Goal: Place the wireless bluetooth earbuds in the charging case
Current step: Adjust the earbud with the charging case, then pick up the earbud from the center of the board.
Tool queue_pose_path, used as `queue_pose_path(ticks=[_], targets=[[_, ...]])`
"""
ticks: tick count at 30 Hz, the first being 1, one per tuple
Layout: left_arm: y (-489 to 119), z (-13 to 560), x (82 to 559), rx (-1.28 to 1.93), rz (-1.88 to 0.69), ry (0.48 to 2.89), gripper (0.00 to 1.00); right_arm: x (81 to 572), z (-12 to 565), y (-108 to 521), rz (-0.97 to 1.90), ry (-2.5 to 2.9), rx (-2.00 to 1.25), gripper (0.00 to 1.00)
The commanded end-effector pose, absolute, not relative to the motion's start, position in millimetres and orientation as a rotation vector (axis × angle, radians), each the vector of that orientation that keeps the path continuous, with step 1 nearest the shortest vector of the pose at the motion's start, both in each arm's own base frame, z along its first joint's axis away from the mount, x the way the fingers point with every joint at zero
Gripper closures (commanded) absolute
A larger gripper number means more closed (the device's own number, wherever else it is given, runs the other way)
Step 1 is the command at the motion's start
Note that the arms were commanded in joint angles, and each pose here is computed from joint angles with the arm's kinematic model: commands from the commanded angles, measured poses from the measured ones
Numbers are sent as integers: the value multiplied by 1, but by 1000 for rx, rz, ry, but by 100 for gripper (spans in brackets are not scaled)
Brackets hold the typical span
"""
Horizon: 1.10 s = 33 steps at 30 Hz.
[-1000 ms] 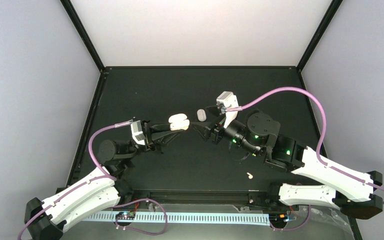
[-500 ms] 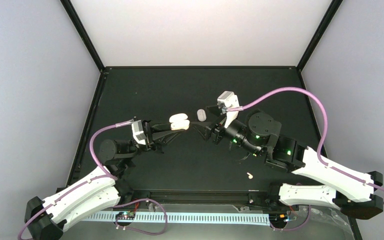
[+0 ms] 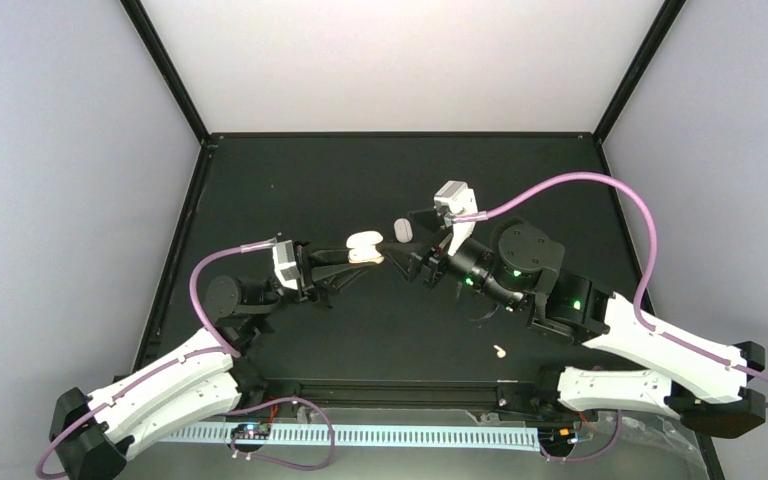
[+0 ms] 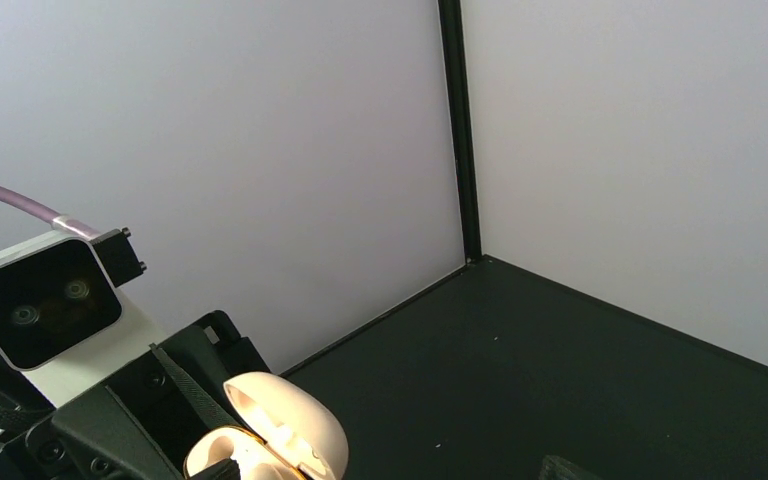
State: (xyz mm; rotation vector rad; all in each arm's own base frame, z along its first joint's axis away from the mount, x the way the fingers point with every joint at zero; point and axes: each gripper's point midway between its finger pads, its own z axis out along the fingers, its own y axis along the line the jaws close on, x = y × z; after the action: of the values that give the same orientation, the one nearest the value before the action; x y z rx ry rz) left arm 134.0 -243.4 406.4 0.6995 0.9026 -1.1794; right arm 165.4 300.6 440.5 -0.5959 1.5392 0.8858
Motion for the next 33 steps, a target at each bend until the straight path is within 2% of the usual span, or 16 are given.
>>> queue_pose_path(ticks=[1, 7, 12, 15, 18, 26, 33], targets=[[-243, 415, 128, 716, -1178, 860, 99, 163, 460, 300, 917, 1492, -583, 22], [-241, 412, 131, 702, -1160, 875, 98, 166, 469, 284, 874, 1470, -545, 22], [-235, 409, 128, 697, -1140, 890, 98, 176, 462, 246, 713, 1524, -485, 22], [-230, 406, 124, 697, -1135, 898, 98, 197, 413, 224, 567, 1714, -429, 22], [-224, 401, 121, 686, -1125, 906, 98, 214, 337, 196, 479, 1986, -316, 22], [-212, 393, 115, 667, -1112, 916, 98, 189, 160, 141, 424, 2481, 124, 23], [-206, 390, 109, 661, -1127, 908, 98, 163, 88, 109, 359, 2605, 502, 23]])
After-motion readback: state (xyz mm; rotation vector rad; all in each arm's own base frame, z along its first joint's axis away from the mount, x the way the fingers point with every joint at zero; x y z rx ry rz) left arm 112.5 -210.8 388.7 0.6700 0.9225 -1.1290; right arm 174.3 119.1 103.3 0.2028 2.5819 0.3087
